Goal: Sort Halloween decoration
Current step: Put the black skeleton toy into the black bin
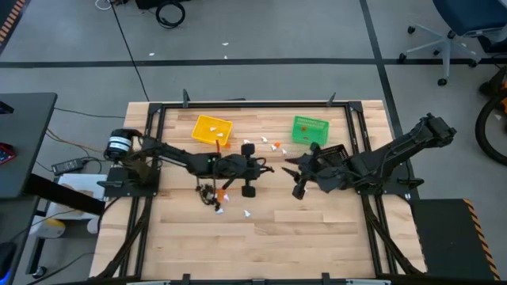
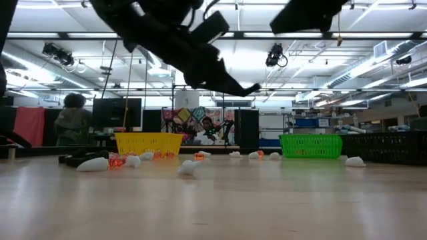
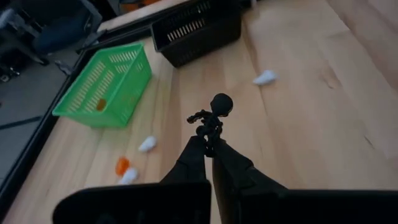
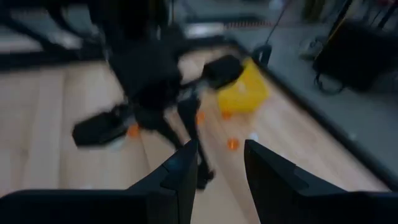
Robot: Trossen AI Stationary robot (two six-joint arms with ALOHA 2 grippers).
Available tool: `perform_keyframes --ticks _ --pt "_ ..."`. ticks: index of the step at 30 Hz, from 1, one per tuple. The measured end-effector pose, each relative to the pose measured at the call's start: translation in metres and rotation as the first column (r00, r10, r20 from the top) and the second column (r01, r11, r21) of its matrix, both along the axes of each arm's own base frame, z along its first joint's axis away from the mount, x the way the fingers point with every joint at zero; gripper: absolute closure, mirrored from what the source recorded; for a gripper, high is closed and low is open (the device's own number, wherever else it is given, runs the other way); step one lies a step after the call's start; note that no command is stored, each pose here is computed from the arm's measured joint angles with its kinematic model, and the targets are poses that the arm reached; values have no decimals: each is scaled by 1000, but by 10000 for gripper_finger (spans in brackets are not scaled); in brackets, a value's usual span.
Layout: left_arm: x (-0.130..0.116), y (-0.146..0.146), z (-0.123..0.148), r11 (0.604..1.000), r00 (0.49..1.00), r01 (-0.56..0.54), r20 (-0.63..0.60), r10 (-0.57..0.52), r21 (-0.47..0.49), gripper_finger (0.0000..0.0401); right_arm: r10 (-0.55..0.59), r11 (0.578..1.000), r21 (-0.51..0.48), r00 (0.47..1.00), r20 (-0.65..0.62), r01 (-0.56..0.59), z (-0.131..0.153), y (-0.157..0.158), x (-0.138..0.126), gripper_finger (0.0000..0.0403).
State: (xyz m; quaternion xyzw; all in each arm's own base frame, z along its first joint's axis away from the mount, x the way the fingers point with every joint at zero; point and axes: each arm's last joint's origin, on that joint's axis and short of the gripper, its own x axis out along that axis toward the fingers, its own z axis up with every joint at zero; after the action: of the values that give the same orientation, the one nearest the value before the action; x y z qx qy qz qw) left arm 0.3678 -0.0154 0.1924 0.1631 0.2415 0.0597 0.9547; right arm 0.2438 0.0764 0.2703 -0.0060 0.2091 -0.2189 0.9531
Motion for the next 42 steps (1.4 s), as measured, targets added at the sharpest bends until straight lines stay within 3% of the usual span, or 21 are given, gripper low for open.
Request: perform_keyframes --ticks 11,25,42 --pt "10 -1 2 1000 1000 10 7 -11 17 401 60 978 -174 958 -282 -112 -51 11 24 262" --pt "11 -2 4 1000 1000 9 23 -9 8 401 14 982 -176 959 -282 -66 -59 6 31 228" --pt "12 -8 8 998 996 56 70 -55 -1 401 11 982 -179 960 -280 -64 -58 4 32 254"
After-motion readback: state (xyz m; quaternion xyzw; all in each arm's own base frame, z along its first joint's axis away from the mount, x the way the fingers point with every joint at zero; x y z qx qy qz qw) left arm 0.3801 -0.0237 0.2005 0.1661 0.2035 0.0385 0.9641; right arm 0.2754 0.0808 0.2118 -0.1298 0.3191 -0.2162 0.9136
